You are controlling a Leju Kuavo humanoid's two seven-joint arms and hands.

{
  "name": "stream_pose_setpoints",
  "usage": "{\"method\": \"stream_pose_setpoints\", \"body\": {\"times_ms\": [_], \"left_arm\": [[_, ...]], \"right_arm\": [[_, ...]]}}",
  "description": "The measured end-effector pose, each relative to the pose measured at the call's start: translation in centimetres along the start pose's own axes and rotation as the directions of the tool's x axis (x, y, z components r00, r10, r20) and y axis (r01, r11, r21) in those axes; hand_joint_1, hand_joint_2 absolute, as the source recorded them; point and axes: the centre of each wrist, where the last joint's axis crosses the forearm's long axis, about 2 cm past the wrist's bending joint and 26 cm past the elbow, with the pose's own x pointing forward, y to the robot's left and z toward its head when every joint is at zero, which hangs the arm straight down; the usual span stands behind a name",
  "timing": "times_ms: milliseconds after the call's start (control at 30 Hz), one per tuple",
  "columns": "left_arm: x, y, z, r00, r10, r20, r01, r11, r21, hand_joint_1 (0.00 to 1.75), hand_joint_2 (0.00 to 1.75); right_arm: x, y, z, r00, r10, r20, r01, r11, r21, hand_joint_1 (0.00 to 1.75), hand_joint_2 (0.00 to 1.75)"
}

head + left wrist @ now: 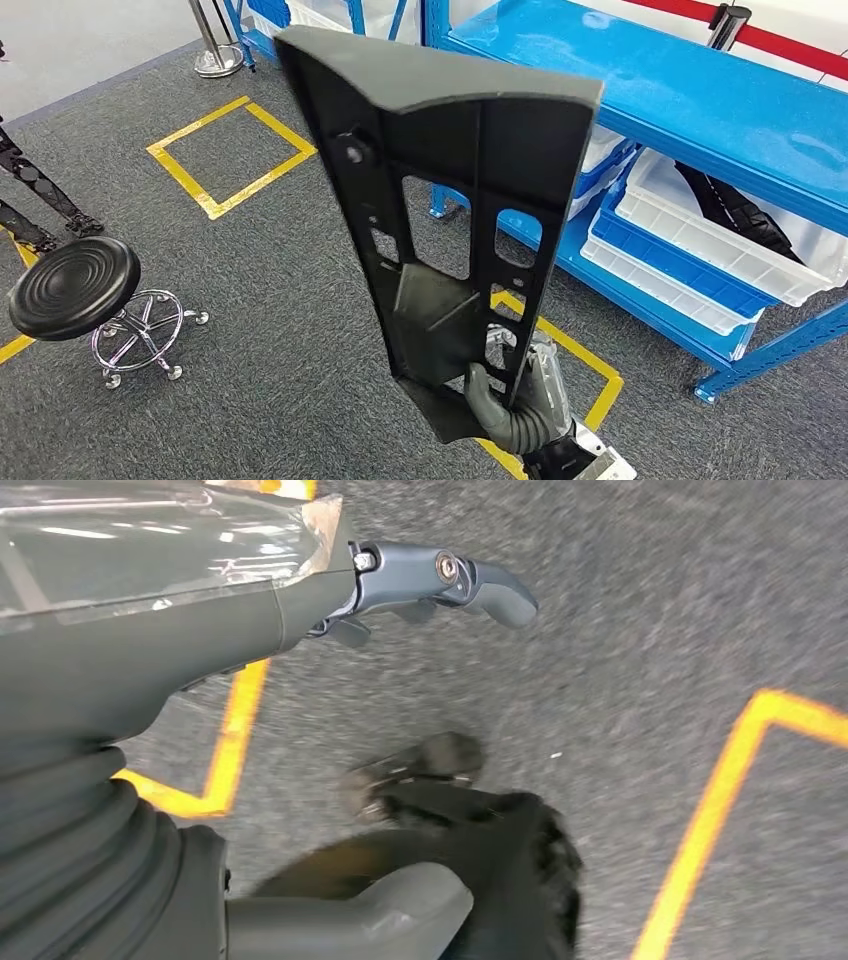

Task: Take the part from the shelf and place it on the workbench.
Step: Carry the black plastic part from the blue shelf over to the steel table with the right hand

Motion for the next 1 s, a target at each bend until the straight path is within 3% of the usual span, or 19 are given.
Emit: {"method": "stream_pose_setpoints", "body": {"times_ms": [233,467,1000], "left_arm": [[0.7,-0.4,-0.6,0.994,0.106,0.007,-0.106,0.992,0.071,0.0,1.75],[0.6,0.2,-0.6,0.993,0.118,0.008,-0.118,0.988,0.103,0.0,1.75],[-0.4,2.2,0.2,0.99,0.139,0.025,-0.141,0.974,0.177,0.0,1.75]], "right_arm": [[0.7,0.3,0.6,1.0,-0.004,0.019,0.004,1.0,0.019,1.75,1.75],[1.5,0.0,0.3,0.998,-0.01,0.059,0.01,1.0,-0.009,1.75,1.75],[0.6,-0.3,-1.1,0.995,-0.06,0.077,0.062,0.998,-0.028,1.75,1.75]]}}
